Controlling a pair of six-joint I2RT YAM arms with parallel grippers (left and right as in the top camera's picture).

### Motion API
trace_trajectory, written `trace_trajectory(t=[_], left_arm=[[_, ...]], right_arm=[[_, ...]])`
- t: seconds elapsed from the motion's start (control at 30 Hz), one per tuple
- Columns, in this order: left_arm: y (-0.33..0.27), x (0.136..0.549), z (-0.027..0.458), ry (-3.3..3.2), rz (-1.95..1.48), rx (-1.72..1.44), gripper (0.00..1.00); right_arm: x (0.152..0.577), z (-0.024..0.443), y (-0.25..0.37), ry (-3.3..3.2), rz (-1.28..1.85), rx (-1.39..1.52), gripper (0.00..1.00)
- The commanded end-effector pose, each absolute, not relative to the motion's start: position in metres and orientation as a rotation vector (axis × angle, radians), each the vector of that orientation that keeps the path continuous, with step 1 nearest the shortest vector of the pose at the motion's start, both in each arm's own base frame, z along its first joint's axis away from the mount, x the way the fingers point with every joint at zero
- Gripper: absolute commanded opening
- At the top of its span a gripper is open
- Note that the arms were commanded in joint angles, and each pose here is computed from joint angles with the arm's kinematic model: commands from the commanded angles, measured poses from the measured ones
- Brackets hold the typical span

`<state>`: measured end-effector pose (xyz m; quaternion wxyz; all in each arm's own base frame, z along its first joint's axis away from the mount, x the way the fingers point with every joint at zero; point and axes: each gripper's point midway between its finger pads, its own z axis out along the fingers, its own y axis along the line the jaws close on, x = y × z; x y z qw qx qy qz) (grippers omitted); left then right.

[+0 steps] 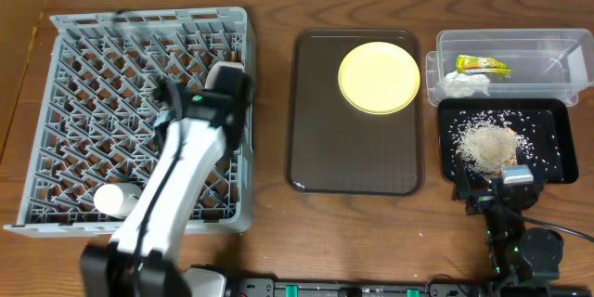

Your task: Sort waste into correct bins and load items into the dishwasher

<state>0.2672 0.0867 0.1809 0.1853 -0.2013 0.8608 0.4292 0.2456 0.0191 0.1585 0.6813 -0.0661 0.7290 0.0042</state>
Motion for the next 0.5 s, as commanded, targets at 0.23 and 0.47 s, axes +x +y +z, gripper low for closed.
trace_trajectory(t=[0.23,0.47], left_arm=[[0.071,0.289,0.166,2.314,1.57,-0.246,0.07],[0.072,0.287,0.173,2.264,1.613,-0.234,0.08]], right_arm=[[0.246,0.158,0.016,1.635,-0.009,-0.146,0.99],[0.246,0.158,0.016,1.635,-0.009,-0.145,0.99]])
